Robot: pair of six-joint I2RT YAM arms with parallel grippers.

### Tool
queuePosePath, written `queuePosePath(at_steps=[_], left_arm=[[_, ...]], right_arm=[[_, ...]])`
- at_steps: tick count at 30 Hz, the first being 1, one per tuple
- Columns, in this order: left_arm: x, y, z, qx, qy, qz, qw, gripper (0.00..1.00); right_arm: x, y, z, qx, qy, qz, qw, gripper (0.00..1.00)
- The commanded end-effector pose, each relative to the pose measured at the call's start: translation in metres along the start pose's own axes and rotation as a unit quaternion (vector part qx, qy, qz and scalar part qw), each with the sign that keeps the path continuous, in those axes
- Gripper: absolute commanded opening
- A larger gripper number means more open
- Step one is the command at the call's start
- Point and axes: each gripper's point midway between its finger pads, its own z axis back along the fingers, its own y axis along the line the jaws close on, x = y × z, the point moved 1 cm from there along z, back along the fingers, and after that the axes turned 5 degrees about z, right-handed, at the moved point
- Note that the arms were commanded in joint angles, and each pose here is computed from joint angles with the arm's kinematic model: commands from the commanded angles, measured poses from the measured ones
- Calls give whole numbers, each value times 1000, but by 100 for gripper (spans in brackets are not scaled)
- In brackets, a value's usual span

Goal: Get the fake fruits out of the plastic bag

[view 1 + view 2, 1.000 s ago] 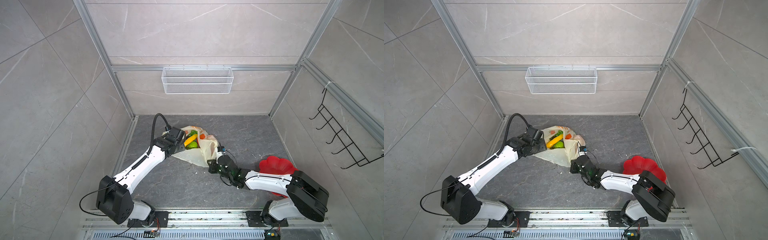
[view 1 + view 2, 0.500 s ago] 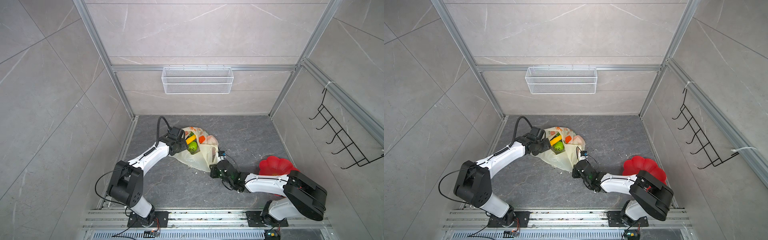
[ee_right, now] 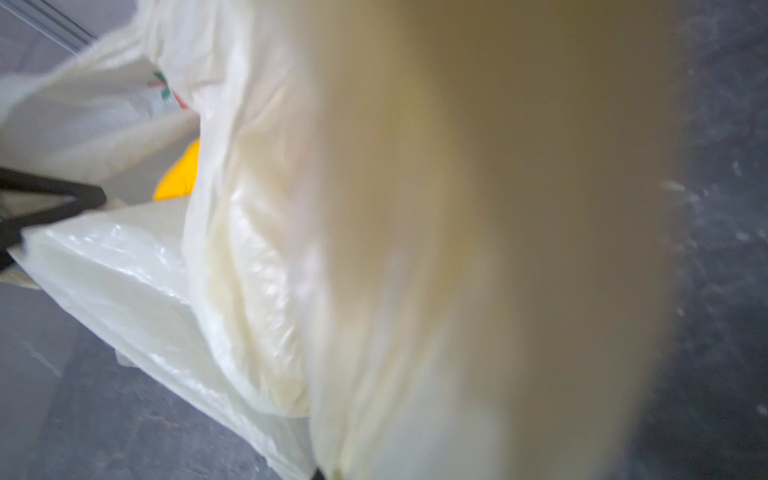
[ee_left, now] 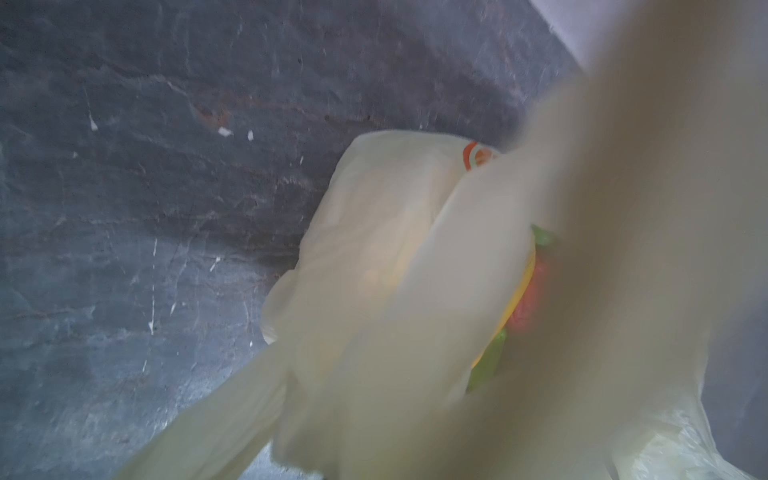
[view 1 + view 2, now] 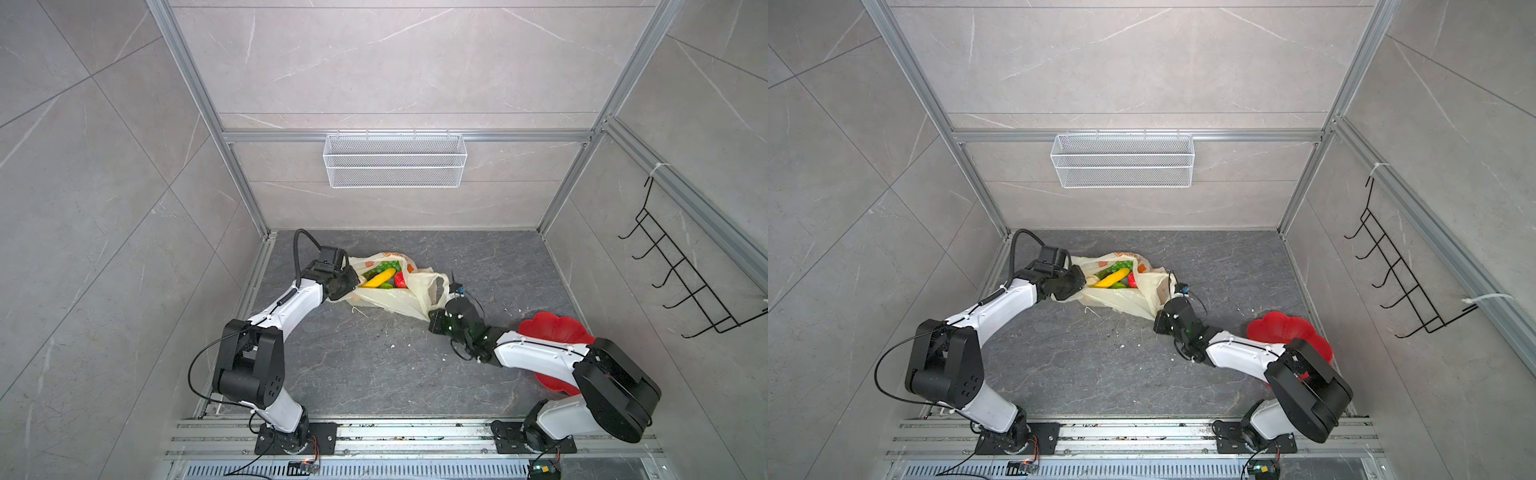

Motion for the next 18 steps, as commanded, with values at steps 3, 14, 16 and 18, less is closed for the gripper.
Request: queuePosePath(at_steps=[3, 14, 16, 18], left_arm=[[71, -37, 52, -147, -75, 24, 986, 0], [6, 15, 76, -199, -81, 66, 974, 0], [-13, 32, 69, -194, -71, 77, 975, 0], [-31, 48, 63, -183, -60, 77, 978, 0]], right_arm=[[54, 25, -17, 66, -23, -25, 997, 8], [14, -7, -22, 115, -26, -140, 983, 6], [-4, -17, -25, 108, -13, -150, 983, 6], [-20, -29, -29, 87, 9, -156, 984, 14]])
